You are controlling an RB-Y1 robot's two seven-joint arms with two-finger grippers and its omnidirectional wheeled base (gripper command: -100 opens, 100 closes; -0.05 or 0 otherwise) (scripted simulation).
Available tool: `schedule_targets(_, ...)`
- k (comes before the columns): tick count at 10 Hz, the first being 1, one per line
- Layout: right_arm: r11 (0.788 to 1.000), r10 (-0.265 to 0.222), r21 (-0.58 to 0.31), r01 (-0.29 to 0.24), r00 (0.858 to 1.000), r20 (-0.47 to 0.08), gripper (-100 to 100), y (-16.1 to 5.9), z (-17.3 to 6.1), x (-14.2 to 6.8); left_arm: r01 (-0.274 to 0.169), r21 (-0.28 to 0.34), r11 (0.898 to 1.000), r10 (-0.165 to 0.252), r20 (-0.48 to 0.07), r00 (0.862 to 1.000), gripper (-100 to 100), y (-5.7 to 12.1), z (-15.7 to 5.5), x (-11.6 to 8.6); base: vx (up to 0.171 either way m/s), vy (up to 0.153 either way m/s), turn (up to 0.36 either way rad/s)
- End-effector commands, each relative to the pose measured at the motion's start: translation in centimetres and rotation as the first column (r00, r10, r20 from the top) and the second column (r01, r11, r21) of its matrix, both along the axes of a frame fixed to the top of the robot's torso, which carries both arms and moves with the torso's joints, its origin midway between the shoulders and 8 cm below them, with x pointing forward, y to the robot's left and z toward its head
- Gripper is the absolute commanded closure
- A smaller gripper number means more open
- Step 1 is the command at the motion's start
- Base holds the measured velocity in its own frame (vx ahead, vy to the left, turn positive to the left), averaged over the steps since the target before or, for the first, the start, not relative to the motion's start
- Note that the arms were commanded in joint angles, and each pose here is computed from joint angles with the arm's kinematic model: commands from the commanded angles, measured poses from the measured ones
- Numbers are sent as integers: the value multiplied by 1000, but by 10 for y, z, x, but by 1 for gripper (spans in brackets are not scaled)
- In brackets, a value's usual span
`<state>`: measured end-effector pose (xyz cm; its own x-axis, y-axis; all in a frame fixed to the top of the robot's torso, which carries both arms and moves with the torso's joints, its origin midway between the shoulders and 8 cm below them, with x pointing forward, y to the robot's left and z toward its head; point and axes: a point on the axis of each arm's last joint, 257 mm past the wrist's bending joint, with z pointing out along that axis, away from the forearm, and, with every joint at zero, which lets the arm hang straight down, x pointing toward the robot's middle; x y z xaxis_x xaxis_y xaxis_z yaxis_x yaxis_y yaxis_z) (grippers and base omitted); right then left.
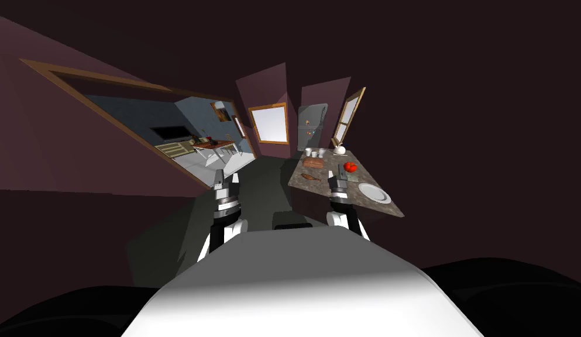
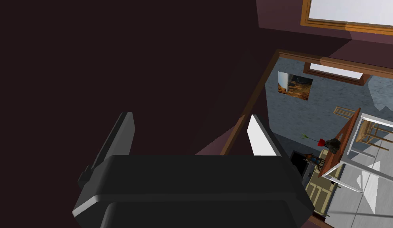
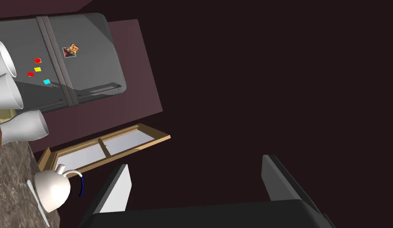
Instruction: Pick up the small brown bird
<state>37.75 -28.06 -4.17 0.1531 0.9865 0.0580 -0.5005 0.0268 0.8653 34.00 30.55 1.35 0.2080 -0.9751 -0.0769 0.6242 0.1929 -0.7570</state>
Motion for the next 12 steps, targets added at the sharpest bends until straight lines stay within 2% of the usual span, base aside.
schedule_targets(1, 998, 13, -59, -15, 999, -30, -100, 3, -10, 2, 0, 0, 1000, 0, 0, 1000, 0, 0, 0, 0, -1, 12, 37)
schedule_targets(2, 998, 16, -64, -18, 999, -31, -100, 3, -10, 2, 0, 0, 1000, 0, 0, 1000, 0, 0, 0, 0, -1, 13, 17)
schedule_targets(4, 987, 20, -159, -34, 996, -92, -100, 5, -32, 5, 0, 0, 1000, 0, 0, 1000, 0, 0, 0, 0, -1, 20, 47)
schedule_targets(5, 983, 29, -180, -46, 995, -97, -100, 6, -32, 5, 0, 0, 1000, 0, 0, 1000, 0, 0, 0, 0, -3, 23, 18)
schedule_targets(6, 971, 24, -234, -55, 991, -135, -100, 5, -47, 6, 0, 0, 1000, 0, 0, 1000, 0, 0, 0, 0, 1, 32, 38)
schedule_targets(7, 966, 31, -250, -65, 990, -139, -100, 5, -47, 6, 0, 0, 1000, 0, 0, 1000, 0, 0, 0, 0, -2, 23, 25)
schedule_targets(8, 949, 19, -306, -75, 984, -180, -100, 3, -64, 6, 0, 0, 1000, 0, 0, 1000, 0, 0, 0, 0, -6, 25, 53)
schedule_targets(9, 941, 27, -326, -87, 982, -184, -100, 4, -65, 6, 0, 0, 1000, 0, 0, 1000, 0, 0, 0, 0, -7, 21, 29)
schedule_targets(10, 920, 10, -381, -98, 974, -227, -100, 0, -84, 6, 0, 0, 1000, 0, 0, 1000, 0, 0, 0, 0, -12, 29, 65)
schedule_targets(11, 910, 17, -400, -111, 973, -232, -100, 0, -84, 5, 0, 0, 1000, 0, 0, 1000, 0, 0, 0, 0, -9, 27, 25)
schedule_targets(12, 881, -5, -455, -126, 961, -275, -100, -5, -105, 4, 0, 0, 1000, 0, 0, 1000, 0, 0, 0, 0, -6, 33, 59)
